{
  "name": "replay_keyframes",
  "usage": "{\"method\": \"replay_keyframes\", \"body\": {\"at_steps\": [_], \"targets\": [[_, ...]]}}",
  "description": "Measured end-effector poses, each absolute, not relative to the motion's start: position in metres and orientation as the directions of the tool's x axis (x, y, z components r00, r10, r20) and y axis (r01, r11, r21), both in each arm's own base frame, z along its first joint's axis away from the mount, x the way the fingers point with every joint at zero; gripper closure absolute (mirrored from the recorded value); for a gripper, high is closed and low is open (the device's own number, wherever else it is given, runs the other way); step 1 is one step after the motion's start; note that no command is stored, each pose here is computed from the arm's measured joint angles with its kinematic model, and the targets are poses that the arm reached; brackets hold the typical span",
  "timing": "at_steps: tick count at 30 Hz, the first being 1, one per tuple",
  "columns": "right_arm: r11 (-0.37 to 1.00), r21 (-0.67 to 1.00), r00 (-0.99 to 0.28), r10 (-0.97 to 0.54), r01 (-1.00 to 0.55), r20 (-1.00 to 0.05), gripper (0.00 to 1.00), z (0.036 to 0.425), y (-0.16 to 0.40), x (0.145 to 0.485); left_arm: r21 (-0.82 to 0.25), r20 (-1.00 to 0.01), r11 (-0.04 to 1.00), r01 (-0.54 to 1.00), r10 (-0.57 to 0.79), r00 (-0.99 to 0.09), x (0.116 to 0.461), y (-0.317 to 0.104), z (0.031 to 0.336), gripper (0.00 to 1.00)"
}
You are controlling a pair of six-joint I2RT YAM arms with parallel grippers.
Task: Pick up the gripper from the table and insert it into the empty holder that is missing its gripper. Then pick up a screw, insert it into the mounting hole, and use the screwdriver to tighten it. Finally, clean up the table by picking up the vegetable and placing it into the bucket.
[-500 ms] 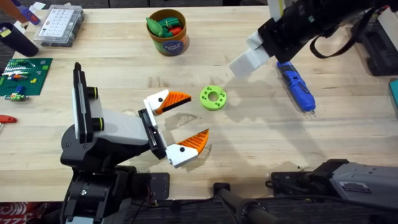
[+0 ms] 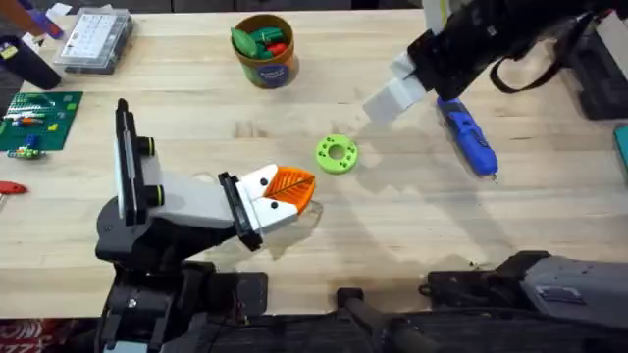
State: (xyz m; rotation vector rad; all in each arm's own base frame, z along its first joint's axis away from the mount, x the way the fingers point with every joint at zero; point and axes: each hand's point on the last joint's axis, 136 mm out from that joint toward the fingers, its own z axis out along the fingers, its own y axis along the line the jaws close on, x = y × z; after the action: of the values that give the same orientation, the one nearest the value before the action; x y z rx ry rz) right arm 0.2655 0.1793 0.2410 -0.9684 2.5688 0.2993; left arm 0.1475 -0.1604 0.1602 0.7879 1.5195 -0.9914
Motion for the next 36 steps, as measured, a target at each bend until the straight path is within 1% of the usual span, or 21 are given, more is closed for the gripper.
{"method": "replay_keyframes", "body": {"at_steps": [4,8,14,20,30,36], "targets": [[0.746,0.066,-0.702,-0.589,-0.663,-0.399,0.019,0.239,0.176,0.262,-0.172,-0.984,0.428,0.887,-0.033,-0.174,0.148,-0.160,0.160,0.996],[0.779,0.051,-0.733,-0.562,-0.625,-0.383,0.019,0.237,0.169,0.264,-0.172,-0.984,0.428,0.887,-0.033,-0.175,0.148,-0.160,0.160,0.996],[0.864,0.038,-0.828,-0.467,-0.502,-0.310,0.019,0.231,0.130,0.267,-0.172,-0.984,0.428,0.887,-0.033,-0.175,0.148,-0.160,0.160,0.997],[0.937,0.034,-0.899,-0.323,-0.348,-0.297,0.019,0.227,0.084,0.283,-0.171,-0.984,0.428,0.888,-0.033,-0.174,0.148,-0.160,0.160,0.997],[0.988,0.026,-0.949,-0.136,-0.149,-0.285,0.019,0.182,0.016,0.304,-0.172,-0.984,0.428,0.887,-0.033,-0.175,0.148,-0.160,0.160,0.997],[0.993,0.023,-0.968,-0.104,-0.113,-0.229,0.019,0.156,-0.006,0.307,-0.172,-0.984,0.428,0.887,-0.033,-0.175,0.148,-0.160,0.160,0.997]]}}
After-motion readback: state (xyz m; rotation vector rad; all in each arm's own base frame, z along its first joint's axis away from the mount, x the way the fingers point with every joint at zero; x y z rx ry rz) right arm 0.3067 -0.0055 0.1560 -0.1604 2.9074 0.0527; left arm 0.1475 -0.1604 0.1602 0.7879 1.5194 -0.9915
